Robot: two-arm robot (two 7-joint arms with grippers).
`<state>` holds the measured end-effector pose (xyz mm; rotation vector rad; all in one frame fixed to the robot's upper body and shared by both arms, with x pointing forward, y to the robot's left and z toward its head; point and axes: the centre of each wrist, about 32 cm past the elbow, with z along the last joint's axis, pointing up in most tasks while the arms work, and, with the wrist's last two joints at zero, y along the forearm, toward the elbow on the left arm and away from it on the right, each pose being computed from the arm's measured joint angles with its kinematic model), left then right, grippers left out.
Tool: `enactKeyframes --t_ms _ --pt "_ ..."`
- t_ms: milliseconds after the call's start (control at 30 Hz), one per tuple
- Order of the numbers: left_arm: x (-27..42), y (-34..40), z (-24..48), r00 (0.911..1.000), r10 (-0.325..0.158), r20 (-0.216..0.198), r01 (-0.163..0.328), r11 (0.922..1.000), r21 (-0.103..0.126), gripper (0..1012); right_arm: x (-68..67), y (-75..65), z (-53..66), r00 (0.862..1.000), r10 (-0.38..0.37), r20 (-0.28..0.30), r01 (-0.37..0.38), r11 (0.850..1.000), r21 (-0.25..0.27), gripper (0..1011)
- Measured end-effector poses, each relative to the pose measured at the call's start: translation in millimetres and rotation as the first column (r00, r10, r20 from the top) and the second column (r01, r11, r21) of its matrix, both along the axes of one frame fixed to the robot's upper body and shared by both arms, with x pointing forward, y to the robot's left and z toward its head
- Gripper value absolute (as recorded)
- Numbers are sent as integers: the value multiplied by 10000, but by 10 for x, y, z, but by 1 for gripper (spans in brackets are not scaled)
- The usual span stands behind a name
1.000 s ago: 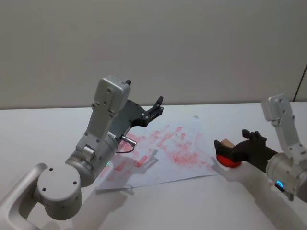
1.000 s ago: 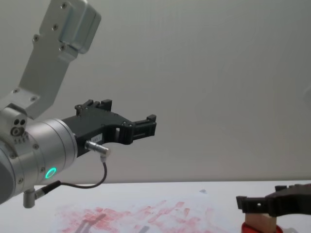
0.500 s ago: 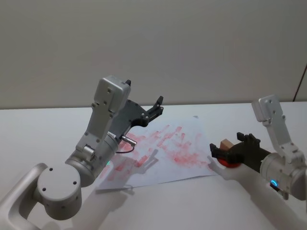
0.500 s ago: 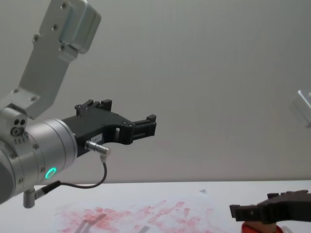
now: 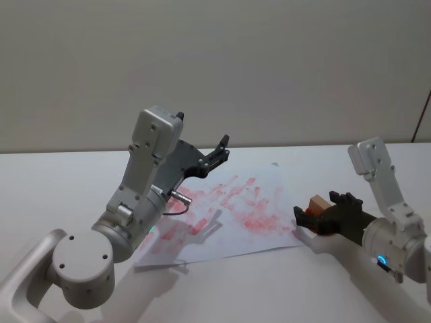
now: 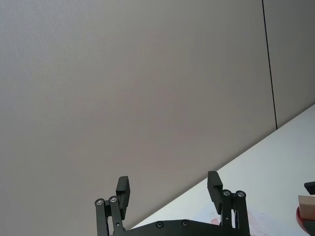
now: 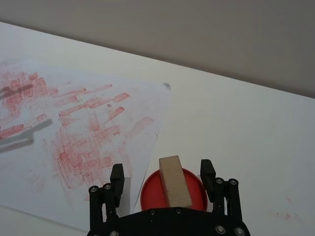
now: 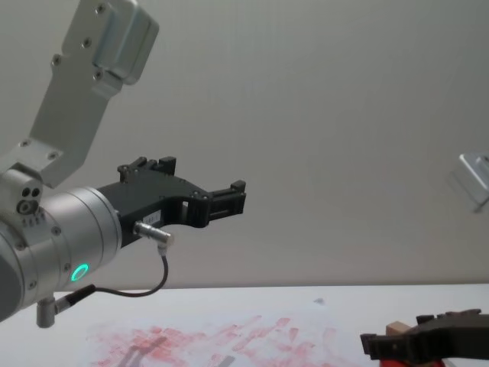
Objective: Use the one hand to pick up the stamp and affix it onto the A4 paper.
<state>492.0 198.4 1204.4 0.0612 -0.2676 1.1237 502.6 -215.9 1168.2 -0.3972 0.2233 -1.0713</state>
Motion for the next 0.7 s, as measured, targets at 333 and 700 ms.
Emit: enactKeyframes --t_ms 333,700 --pt "0 0 0 10000 -1 0 1 10000 0 1001 4 5 -11 10000 10 -51 -11 10000 -44 719" --pt "0 0 0 10000 0 0 0 10000 -1 1001 5 11 -17 10000 22 -80 -22 10000 -62 359"
